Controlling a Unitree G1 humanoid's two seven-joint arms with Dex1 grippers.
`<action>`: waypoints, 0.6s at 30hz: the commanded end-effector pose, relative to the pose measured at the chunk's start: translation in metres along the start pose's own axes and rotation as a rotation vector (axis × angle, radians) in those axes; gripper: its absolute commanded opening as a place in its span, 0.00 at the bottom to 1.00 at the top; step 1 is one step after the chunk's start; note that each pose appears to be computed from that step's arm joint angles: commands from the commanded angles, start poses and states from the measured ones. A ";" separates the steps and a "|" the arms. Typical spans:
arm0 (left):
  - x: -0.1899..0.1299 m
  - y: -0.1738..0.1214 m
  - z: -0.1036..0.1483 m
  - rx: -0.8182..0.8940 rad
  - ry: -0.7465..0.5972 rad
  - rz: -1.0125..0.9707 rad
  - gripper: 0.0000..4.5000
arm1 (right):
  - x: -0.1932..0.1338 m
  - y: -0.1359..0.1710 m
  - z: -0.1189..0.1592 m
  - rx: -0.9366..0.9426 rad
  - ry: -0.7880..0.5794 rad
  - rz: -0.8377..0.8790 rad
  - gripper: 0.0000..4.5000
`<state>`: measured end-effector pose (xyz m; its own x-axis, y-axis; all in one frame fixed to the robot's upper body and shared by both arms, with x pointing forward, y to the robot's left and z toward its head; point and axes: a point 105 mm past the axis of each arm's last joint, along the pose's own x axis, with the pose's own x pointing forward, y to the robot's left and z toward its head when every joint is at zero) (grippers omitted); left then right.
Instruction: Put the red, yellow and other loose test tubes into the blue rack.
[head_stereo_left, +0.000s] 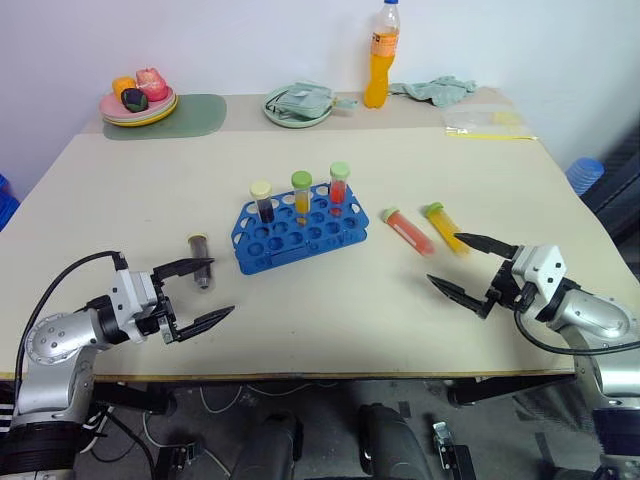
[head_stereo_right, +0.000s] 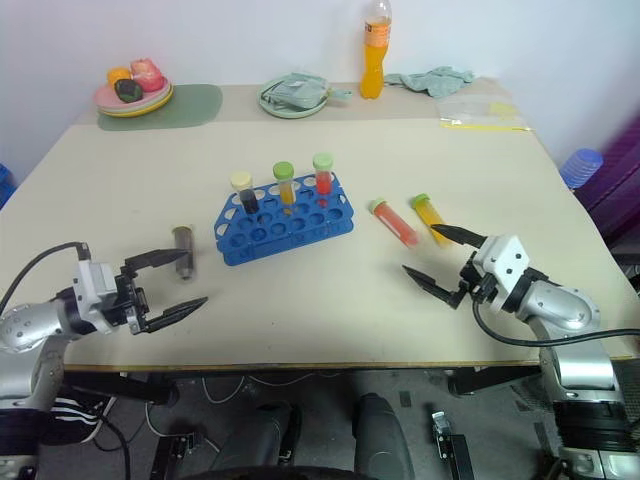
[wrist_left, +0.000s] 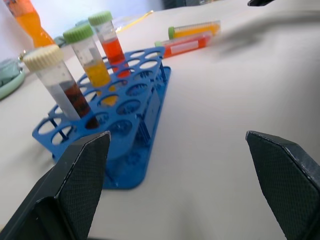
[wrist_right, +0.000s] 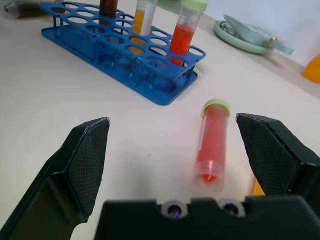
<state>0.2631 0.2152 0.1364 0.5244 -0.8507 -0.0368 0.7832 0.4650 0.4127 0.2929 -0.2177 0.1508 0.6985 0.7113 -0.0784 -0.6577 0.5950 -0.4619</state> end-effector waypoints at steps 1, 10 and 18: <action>0.006 -0.002 0.007 0.027 -0.027 -0.013 0.99 | -0.002 -0.007 0.014 -0.042 -0.032 -0.018 1.00; 0.018 0.011 0.015 0.057 -0.063 -0.032 0.99 | -0.003 -0.012 0.018 -0.011 -0.035 -0.072 1.00; 0.020 0.014 0.021 0.065 -0.094 0.012 0.99 | 0.018 -0.023 0.033 -0.005 -0.094 -0.113 1.00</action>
<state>0.2796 0.1988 0.1512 0.4946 -0.8687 0.0270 0.7738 0.4543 0.4414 0.3106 -0.2098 0.1806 0.7415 0.6704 0.0278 -0.5878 0.6689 -0.4550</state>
